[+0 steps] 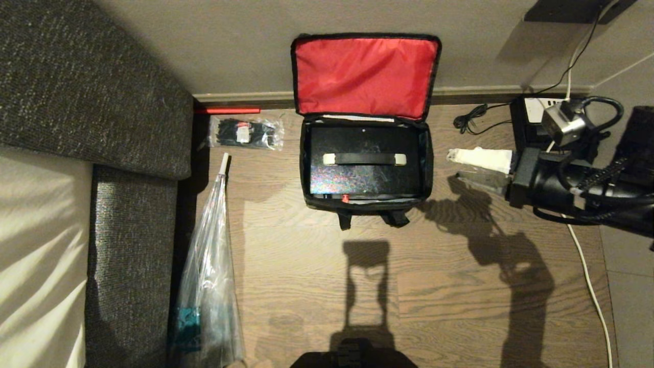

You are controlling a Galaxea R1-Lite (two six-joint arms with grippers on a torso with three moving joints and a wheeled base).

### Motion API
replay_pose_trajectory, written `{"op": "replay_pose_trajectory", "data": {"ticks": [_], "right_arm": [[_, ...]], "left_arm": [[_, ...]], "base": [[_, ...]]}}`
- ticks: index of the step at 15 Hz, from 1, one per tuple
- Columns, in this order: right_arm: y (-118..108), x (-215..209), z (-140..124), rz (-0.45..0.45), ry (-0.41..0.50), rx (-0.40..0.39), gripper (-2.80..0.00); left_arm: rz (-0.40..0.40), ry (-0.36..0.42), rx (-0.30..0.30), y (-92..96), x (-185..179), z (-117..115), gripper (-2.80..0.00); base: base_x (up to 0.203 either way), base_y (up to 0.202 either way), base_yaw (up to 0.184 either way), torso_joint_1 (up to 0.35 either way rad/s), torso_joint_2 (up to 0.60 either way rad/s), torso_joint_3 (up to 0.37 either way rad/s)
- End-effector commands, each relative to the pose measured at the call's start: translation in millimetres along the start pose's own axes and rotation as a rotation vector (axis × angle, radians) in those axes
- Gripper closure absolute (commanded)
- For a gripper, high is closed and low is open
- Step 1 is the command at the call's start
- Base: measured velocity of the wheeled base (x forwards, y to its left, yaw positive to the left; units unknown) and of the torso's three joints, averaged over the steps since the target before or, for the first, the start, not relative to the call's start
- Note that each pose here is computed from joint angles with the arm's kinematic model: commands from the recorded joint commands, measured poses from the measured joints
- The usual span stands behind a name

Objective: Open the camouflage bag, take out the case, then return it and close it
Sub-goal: Grip the handle

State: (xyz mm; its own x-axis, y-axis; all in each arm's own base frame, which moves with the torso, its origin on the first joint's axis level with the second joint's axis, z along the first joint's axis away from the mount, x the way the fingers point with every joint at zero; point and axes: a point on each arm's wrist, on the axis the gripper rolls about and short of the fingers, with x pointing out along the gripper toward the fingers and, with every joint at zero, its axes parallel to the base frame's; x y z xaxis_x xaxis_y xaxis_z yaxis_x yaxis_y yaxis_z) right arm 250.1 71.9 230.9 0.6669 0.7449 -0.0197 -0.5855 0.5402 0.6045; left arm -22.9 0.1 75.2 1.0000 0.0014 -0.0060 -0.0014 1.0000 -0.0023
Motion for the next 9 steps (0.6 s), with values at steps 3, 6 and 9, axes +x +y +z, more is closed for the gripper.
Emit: {"op": "replay_pose_trajectory", "data": {"ticks": [3,6,9], "right_arm": [[35.9,-58.0,-20.5,0.038,-0.008,-0.018,0.0],[39.3,-82.9,-44.9,-0.036,0.077,0.037,0.0],[47.2,-114.7,-68.4,-0.172,0.153,0.006,0.0]], "left_arm": [[0.0,-0.001,-0.001,0.0,-0.1,-0.1,0.0],[0.0,-0.001,-0.001,0.0,-0.1,-0.1,0.0],[0.0,-0.001,-0.001,0.0,-0.1,-0.1,0.0]], "base": [[0.0,0.0,0.0,0.0,0.0,0.0],[0.0,0.0,0.0,0.0,0.0,0.0],[0.0,0.0,0.0,0.0,0.0,0.0]]}}
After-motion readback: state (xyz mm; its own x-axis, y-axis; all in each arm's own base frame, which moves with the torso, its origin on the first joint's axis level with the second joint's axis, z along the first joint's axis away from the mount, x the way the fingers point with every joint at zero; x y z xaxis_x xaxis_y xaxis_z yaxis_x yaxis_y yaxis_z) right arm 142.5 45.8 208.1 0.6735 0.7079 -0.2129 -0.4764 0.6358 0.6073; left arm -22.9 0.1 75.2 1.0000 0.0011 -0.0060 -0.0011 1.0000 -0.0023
